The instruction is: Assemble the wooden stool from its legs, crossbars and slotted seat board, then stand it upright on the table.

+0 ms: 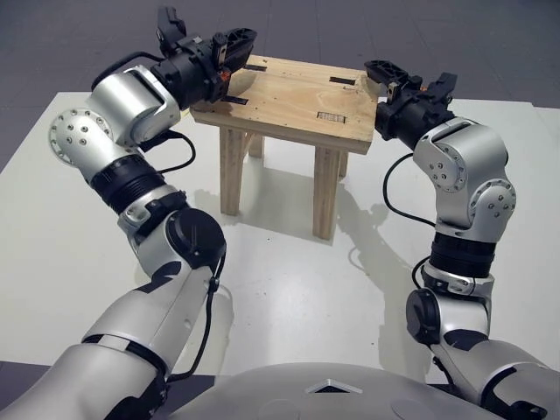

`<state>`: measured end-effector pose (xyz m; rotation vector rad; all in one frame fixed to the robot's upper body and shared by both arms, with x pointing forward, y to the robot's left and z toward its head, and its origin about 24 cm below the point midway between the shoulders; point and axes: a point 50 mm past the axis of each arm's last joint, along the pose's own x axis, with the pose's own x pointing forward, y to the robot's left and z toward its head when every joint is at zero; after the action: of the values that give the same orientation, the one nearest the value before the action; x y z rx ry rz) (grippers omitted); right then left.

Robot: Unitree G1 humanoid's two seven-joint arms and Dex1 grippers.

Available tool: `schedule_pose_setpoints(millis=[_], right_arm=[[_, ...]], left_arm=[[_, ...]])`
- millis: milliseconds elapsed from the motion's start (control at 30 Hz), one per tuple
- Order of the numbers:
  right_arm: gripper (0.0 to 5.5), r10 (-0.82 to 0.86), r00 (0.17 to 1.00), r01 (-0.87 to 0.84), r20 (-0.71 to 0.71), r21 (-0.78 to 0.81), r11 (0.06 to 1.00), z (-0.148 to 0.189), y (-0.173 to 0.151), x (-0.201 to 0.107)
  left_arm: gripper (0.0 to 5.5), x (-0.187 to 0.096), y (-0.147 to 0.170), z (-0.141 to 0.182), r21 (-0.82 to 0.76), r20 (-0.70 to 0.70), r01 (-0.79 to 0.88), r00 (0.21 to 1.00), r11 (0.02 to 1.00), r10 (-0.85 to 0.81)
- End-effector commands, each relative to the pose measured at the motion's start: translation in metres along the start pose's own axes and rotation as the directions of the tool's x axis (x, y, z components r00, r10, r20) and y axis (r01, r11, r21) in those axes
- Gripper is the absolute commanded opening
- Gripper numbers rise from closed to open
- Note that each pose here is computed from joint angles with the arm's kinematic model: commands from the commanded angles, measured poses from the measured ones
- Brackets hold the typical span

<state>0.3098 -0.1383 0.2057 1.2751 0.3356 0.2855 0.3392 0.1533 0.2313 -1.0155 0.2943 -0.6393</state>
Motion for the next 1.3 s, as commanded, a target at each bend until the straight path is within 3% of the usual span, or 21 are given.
schedule_pose_setpoints(millis=[33, 167, 267, 367, 467, 567, 700, 833, 933, 1100, 1233, 1300], right_arm=[[4.17, 0.031, 0.998, -0.039, -0.051, -0.156, 0.987, -0.017, -0.004, 0.003], [4.79, 0.119, 0.993, -0.112, -0.008, -0.398, 0.911, -0.011, 0.003, -0.004], [5.26, 0.155, 0.988, -0.116, 0.015, -0.592, 0.797, -0.009, 0.006, -0.005], [5.4, 0.188, 0.982, -0.11, 0.024, -0.734, 0.67, -0.008, 0.008, -0.006], [5.4, 0.253, 0.964, -0.074, 0.079, -0.837, 0.543, 0.003, 0.014, -0.013], [5.4, 0.37, 0.9, 0.1, 0.231, -0.935, 0.339, 0.019, 0.027, -0.025], [5.4, 0.512, 0.779, 0.421, 0.363, -0.907, 0.003, 0.027, 0.031, -0.026], [5.4, 0.549, 0.663, 0.679, 0.509, -0.717, -0.156, 0.039, 0.015, -0.012], [5.4, 0.511, 0.6, 0.77, 0.615, -0.617, -0.163, 0.055, -0.002, -0.003], [5.4, 0.544, 0.482, 0.872, 0.687, -0.437, -0.221, 0.074, -0.029, 0.002], [5.4, 0.528, 0.393, 0.914, 0.753, -0.382, -0.136, 0.085, -0.039, -0.003], [5.4, 0.483, 0.358, 0.921, 0.799, -0.387, -0.043, 0.09, -0.043, -0.006]], left_arm=[[1.85, -0.004, -0.008, -0.015, 0.059, 0.042, 0.163, 0.985, 0.985, -0.165], [2.49, -0.015, -0.009, -0.012, 0.203, 0.182, 0.185, 0.958, 0.962, -0.222], [2.99, -0.017, -0.012, -0.009, 0.29, 0.273, 0.189, 0.923, 0.938, -0.27], [3.39, -0.019, -0.018, -0.008, 0.422, 0.311, 0.16, 0.899, 0.893, -0.308], [3.87, -0.025, -0.033, -0.001, 0.578, 0.398, 0.066, 0.847, 0.813, -0.352], [4.34, -0.041, -0.043, 0.02, 0.675, 0.566, -0.177, 0.747, 0.717, -0.348], [4.99, -0.06, -0.029, 0.038, 0.684, 0.682, -0.458, 0.678, 0.568, -0.275], [5.36, -0.072, 0.015, 0.051, 0.626, 0.762, -0.678, 0.638, 0.386, -0.114], [5.36, -0.08, 0.047, 0.054, 0.577, 0.798, -0.756, 0.602, 0.311, -0.018], [5.36, -0.094, 0.086, 0.057, 0.408, 0.893, -0.894, 0.433, 0.183, 0.121], [5.36, -0.106, 0.11, 0.055, 0.351, 0.91, -0.927, 0.371, 0.13, 0.185], [5.36, -0.111, 0.115, 0.055, 0.312, 0.922, -0.939, 0.336, 0.146, 0.193]])
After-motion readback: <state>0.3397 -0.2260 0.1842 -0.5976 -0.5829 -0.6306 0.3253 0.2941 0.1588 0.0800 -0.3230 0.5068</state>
